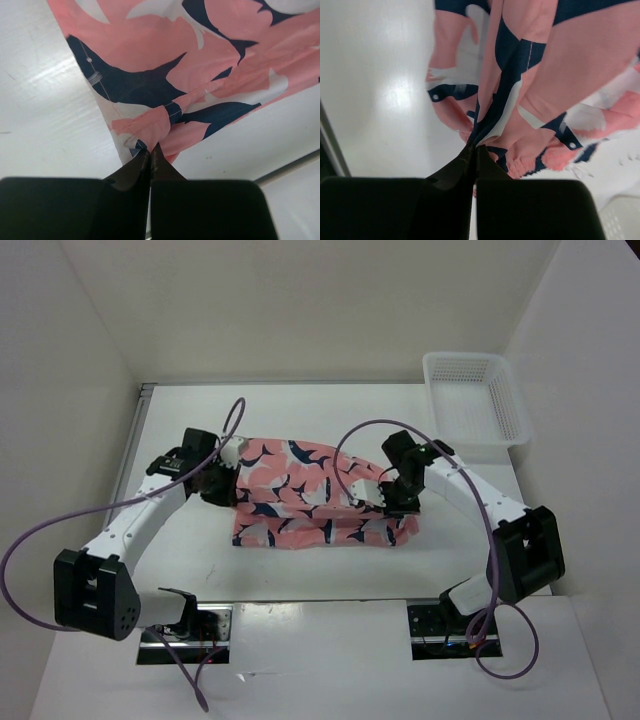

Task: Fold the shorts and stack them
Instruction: Fold the shorts

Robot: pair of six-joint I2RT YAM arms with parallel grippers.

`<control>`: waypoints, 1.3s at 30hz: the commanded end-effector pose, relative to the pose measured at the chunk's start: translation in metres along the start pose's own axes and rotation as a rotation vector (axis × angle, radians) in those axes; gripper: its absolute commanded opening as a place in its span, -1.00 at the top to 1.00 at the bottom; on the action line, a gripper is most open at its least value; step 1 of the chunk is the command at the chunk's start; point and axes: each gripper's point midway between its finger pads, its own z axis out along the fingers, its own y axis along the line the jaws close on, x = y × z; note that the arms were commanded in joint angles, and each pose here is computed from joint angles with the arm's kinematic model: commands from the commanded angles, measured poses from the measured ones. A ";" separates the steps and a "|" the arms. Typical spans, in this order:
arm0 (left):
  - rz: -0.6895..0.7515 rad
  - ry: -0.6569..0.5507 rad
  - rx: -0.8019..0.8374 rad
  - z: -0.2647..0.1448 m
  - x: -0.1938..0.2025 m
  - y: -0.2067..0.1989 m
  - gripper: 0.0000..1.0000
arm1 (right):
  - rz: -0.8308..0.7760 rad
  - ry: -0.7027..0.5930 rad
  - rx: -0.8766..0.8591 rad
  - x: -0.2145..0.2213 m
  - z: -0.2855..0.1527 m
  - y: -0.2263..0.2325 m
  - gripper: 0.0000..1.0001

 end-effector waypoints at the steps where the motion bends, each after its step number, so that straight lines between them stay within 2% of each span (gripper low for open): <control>1: -0.005 0.142 0.015 -0.005 0.047 -0.009 1.00 | -0.027 0.076 -0.143 0.016 0.004 0.045 0.95; 3: -0.014 0.187 0.007 0.000 0.066 -0.007 0.89 | -0.035 0.101 -0.171 0.024 0.013 0.061 0.70; 4: -0.027 0.248 0.011 0.004 0.089 -0.007 0.82 | -0.041 0.106 -0.187 0.025 0.016 0.066 0.56; 5: -0.031 0.274 0.001 0.006 0.100 -0.005 0.74 | -0.042 0.106 -0.186 0.026 0.016 0.069 0.20; 6: -0.030 0.281 -0.019 0.009 0.105 -0.001 0.45 | -0.026 0.108 -0.188 0.027 0.019 0.071 -0.10; 7: -0.027 0.291 -0.047 0.012 0.110 0.004 0.35 | -0.027 0.117 -0.185 0.028 0.018 0.071 -0.36; 8: -0.027 0.291 -0.047 0.013 0.112 0.005 0.24 | -0.001 0.095 -0.141 0.021 0.016 0.060 -0.39; 9: -0.027 0.291 -0.047 0.013 0.112 0.005 0.03 | 0.012 0.078 -0.128 0.016 0.013 0.056 -0.39; 10: -0.029 0.302 -0.047 0.015 0.114 0.005 -0.39 | 0.015 0.035 -0.104 0.006 0.010 0.048 -0.39; 12: -0.020 0.259 -0.059 0.011 0.096 0.007 -0.52 | 0.046 -0.045 -0.026 -0.020 -0.007 0.019 -0.39; 13: -0.011 0.221 -0.073 0.013 0.082 0.010 -0.52 | 0.057 -0.089 0.001 -0.032 -0.017 0.010 -0.37; 14: -0.019 0.178 -0.083 0.010 0.067 0.014 -0.55 | 0.080 -0.197 0.032 -0.057 -0.034 -0.006 -0.33; 16: -0.006 0.046 -0.065 -0.001 0.017 0.012 -0.55 | 0.163 -0.328 0.063 -0.075 -0.051 -0.029 -0.30; 17: 0.004 -0.007 -0.019 -0.006 -0.001 0.003 -0.51 | 0.181 -0.437 0.059 -0.095 -0.066 -0.037 -0.25; 19: 0.032 -0.115 0.036 -0.018 -0.043 -0.008 -0.43 | 0.290 -0.506 0.069 -0.104 -0.069 -0.053 -0.14; 20: 0.060 -0.133 0.072 -0.017 -0.052 -0.019 -0.43 | 0.339 -0.507 0.080 -0.104 -0.061 -0.060 0.17; 21: 0.082 -0.158 0.081 -0.012 -0.060 -0.024 -0.40 | 0.425 -0.554 0.164 -0.110 -0.061 -0.085 0.37; 22: 0.092 -0.145 0.091 -0.002 -0.063 -0.027 -0.30 | 0.498 -0.533 0.180 -0.101 -0.041 -0.089 0.58; 23: 0.111 -0.148 0.112 0.007 -0.067 -0.034 -0.25 | 0.543 -0.500 0.254 -0.090 -0.034 -0.102 0.88; 24: 0.096 -0.090 0.114 0.027 -0.056 -0.031 -0.21 | 0.578 -0.508 0.305 -0.087 -0.022 -0.119 0.93; 27: 0.109 -0.012 0.173 0.047 -0.030 -0.045 -0.06 | 0.643 -0.422 0.357 -0.062 0.007 -0.124 0.99; 30: 0.106 0.039 0.239 0.053 -0.003 -0.058 -0.06 | 0.747 -0.360 0.477 -0.038 0.022 -0.140 0.99; 31: 0.092 0.086 0.249 0.058 0.017 -0.058 -0.06 | 0.802 -0.362 0.513 -0.033 0.032 -0.147 0.99; 33: 0.079 0.126 0.262 0.065 0.035 -0.058 -0.06 | 0.817 -0.327 0.566 -0.021 0.039 -0.155 0.99; 37: 0.076 0.179 0.128 0.087 0.060 -0.030 -0.06 | 0.961 -0.295 0.699 -0.001 0.055 -0.180 0.97; 39: 0.078 0.201 0.064 0.098 0.069 -0.017 -0.06 | 1.007 -0.303 0.775 0.002 0.048 -0.200 0.97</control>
